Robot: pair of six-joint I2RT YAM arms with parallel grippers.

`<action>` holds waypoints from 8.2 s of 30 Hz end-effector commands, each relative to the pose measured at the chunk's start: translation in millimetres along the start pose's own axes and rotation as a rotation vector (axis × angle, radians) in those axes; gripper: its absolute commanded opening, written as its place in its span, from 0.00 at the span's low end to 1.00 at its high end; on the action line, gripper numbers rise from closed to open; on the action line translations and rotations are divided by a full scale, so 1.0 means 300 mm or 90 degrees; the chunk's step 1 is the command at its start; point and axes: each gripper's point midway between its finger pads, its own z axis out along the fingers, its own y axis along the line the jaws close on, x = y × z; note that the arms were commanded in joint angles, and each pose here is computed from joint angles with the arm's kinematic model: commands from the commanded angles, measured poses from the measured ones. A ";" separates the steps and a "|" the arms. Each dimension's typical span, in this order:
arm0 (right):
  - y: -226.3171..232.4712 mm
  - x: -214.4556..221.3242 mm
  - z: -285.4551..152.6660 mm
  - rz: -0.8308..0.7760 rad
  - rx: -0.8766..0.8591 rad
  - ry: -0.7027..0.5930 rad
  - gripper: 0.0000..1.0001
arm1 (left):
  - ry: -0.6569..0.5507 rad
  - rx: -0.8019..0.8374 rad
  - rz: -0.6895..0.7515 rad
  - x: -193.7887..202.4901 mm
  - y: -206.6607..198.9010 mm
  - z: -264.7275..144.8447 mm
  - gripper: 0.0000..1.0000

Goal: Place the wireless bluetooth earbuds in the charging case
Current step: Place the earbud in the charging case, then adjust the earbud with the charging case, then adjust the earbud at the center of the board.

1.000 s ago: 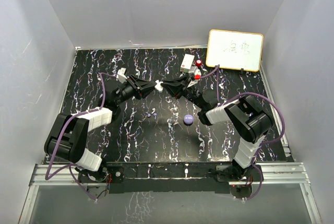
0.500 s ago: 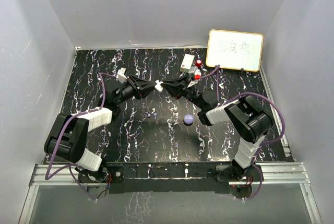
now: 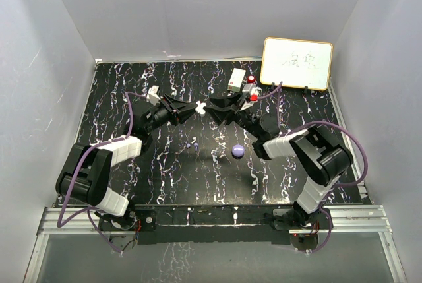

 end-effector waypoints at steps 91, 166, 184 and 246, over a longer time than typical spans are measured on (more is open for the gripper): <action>-0.159 -0.017 -0.070 -0.056 0.351 0.238 0.67 | 0.020 0.034 0.035 0.014 -0.045 0.007 0.00; 0.017 0.424 -0.150 0.092 0.258 0.507 0.64 | -0.047 0.030 0.039 -0.120 -0.023 -0.198 0.00; -0.001 0.653 -0.080 0.101 0.302 0.612 0.55 | -0.064 0.031 0.058 -0.119 -0.035 -0.305 0.00; -0.265 0.617 -0.211 -0.106 0.573 0.669 0.47 | -0.078 0.019 0.048 -0.155 -0.004 -0.337 0.00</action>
